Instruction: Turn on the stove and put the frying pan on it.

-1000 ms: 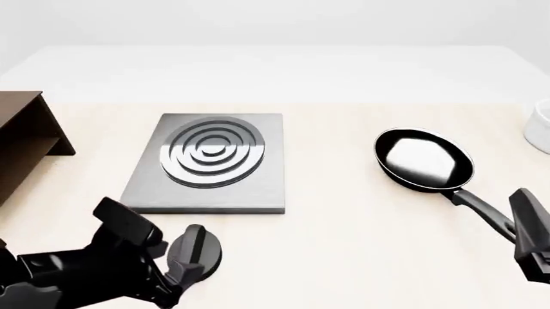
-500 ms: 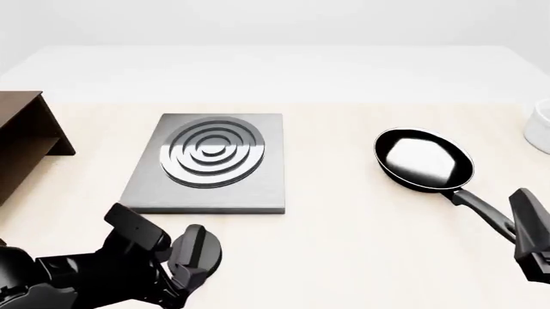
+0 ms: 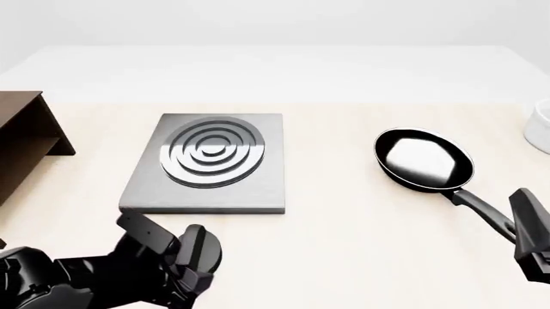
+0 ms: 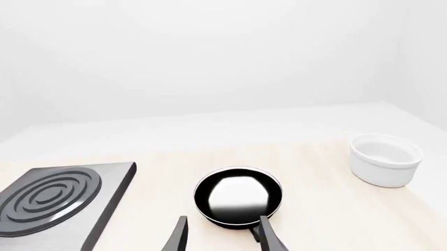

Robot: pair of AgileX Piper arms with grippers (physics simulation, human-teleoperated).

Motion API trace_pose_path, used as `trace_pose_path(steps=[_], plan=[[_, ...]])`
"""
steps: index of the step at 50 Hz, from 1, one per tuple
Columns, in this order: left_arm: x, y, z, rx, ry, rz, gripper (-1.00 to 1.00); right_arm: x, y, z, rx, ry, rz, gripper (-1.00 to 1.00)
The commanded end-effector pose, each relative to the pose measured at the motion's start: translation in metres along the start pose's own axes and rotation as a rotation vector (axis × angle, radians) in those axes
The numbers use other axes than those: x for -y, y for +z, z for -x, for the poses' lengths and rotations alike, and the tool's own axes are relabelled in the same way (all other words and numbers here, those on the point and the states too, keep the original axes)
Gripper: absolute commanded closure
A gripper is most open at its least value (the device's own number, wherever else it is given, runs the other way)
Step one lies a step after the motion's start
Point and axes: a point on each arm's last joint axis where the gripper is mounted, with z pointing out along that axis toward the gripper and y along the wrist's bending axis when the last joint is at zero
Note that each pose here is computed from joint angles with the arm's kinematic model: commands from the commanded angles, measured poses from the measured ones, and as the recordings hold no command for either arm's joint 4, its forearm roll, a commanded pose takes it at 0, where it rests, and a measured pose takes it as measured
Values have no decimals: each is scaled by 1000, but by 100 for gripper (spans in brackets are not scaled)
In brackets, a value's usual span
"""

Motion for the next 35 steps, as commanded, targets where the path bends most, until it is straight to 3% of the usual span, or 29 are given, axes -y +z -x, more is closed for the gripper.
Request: trace_pose_path(steps=[1, 35], plan=[[4, 5, -2, -12, 7, -12, -100, 0, 0, 0, 0, -1, 1, -100], [12, 7, -1, -24, 36, -38, -100, 0, 0, 0, 2, 3, 1, -100]])
